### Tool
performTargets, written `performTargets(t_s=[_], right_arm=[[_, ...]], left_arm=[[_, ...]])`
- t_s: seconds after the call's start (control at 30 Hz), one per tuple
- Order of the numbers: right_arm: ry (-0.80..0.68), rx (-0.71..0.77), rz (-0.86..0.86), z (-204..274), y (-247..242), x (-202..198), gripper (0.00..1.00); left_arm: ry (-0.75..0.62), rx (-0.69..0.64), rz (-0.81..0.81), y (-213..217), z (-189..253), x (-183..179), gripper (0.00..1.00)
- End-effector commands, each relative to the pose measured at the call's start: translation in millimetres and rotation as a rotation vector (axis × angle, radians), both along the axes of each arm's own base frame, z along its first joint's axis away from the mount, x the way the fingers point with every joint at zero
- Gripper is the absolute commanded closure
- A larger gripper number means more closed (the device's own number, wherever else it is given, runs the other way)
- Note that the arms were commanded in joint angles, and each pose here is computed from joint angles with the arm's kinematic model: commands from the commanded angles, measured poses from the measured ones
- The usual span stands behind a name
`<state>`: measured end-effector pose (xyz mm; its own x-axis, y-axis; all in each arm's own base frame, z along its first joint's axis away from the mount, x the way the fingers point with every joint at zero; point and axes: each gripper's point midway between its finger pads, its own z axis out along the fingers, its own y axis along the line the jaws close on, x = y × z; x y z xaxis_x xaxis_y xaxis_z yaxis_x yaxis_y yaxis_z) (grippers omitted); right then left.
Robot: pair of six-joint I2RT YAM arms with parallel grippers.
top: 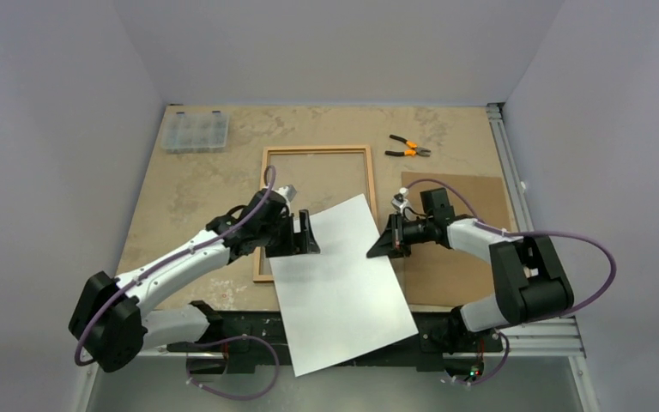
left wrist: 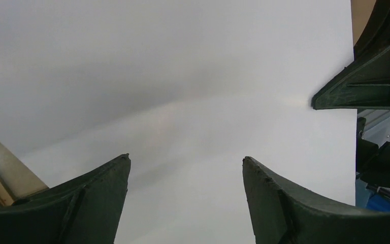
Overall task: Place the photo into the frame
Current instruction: Pick up the photo at the center of the board.
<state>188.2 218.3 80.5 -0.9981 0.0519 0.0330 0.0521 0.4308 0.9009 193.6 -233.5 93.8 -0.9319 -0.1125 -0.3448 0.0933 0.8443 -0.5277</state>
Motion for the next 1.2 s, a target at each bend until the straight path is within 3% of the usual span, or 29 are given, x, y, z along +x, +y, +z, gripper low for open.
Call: performTargets(t_s=[0.0,0.33,0.6,0.77,1.17], right_arm=[[-0.110,-0.029,-0.021,31,0,17,1.00],[-0.333,-0.276,-0.270,104,-39,66,1.00],[-0.438,-0.414,-0.455,150,-87,76,1.00],[-0.503,-0.460,-0.541,178,-106,78,1.00],[-0.643,-0.647,-0.687,244,-149,78,1.00]], left_arm=[[-0.117,0.049,0.012,17,29,9,0.21],[-0.098,0.160,0.051,38,16,3,0.22],[-0.073,0.260,0.040,45,4,9,0.24],[-0.079,0.235,-0.023,23,0,9,0.26],[-0.065,0.214,-0.228,-84,-14,-8,0.28]])
